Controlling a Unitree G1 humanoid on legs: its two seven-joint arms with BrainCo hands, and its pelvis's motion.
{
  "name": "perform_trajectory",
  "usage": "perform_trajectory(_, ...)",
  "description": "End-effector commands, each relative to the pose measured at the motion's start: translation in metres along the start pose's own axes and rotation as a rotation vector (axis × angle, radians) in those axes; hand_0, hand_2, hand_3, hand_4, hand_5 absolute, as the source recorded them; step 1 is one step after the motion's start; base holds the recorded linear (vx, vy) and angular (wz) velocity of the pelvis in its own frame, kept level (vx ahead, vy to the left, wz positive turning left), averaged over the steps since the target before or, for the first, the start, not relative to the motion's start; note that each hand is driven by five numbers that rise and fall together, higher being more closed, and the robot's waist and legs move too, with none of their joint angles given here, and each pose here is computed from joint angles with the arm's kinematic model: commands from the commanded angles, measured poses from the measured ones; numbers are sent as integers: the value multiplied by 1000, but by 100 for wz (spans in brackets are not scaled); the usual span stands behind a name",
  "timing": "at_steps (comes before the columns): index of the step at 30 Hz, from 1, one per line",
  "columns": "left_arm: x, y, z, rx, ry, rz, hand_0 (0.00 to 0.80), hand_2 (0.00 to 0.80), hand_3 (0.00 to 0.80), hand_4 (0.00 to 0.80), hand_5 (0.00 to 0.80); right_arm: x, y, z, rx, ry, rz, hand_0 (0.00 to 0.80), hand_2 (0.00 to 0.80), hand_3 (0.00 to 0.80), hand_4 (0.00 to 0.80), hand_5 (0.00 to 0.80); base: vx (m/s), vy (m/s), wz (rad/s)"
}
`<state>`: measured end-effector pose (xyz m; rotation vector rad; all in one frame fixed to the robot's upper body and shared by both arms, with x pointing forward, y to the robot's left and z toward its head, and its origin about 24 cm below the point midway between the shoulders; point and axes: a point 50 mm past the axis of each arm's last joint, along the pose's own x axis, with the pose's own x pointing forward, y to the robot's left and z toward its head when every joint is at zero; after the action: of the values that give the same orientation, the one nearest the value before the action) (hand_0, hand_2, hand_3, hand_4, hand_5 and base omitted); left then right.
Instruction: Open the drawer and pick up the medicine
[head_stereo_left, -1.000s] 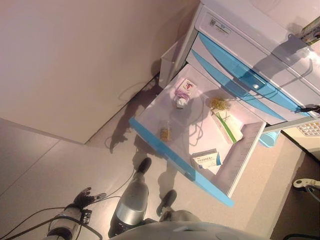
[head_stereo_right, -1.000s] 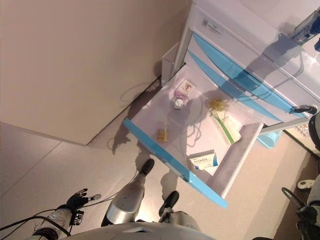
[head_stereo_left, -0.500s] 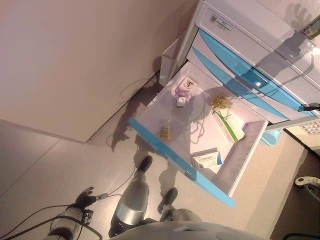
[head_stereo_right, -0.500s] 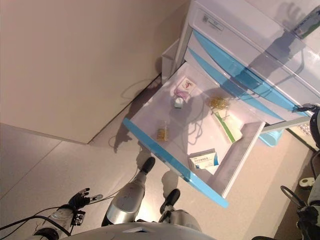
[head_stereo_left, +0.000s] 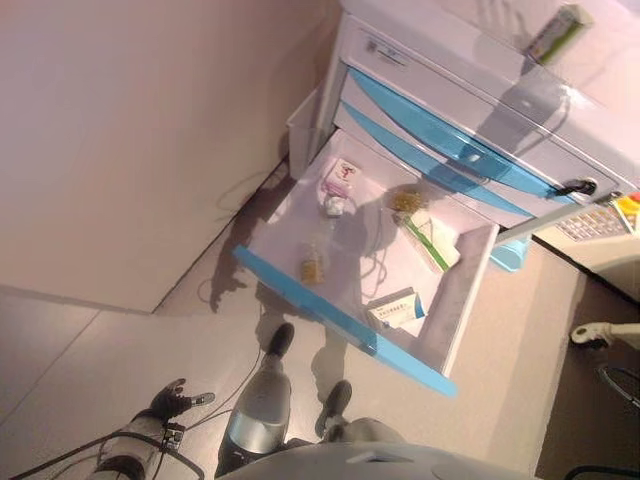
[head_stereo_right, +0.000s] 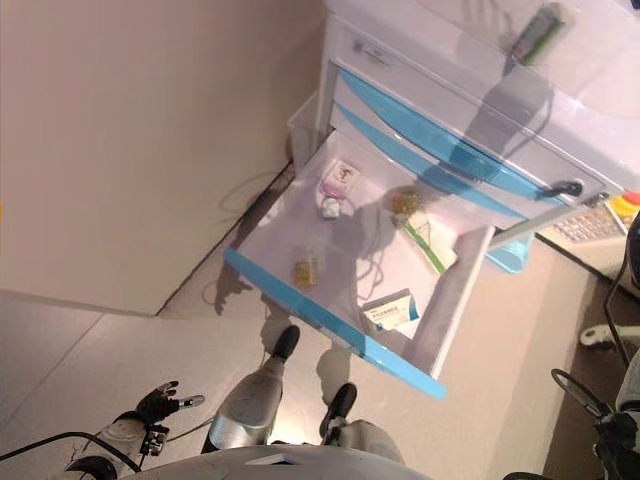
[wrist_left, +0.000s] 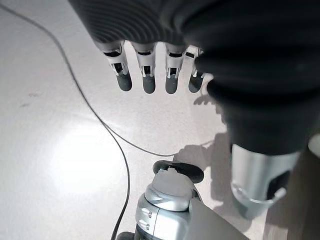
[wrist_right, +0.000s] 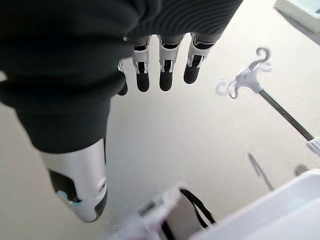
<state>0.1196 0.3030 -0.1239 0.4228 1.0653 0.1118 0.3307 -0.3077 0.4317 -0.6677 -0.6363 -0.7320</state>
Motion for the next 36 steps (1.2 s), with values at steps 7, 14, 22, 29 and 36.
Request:
perform_trajectory(7,-2,-13,-20,153,109,-74,0,0,0,0,0,-12,-46,-36,275,51,-230,0,0,0,0,0,-70,-16,-27)
perform_trajectory(14,4,-36,4,226,83,-165,0,0,0,0,0,-82,0,-118,297,228,-175,0,0,0,0,0,-100,-10,-33)
perform_trajectory(22,5,-65,7,199,111,-252,0,0,0,0,0,-258,83,-200,230,554,216,0,0,0,0,0,-16,-12,-47)
perform_trajectory(29,2,-77,11,183,51,-280,0,0,0,0,0,-367,83,-238,212,845,508,0,0,0,0,0,7,-3,-18)
perform_trajectory(36,5,-74,80,307,-247,-243,0,0,0,0,0,-434,83,-256,150,1061,572,0,0,0,0,0,-179,25,1)
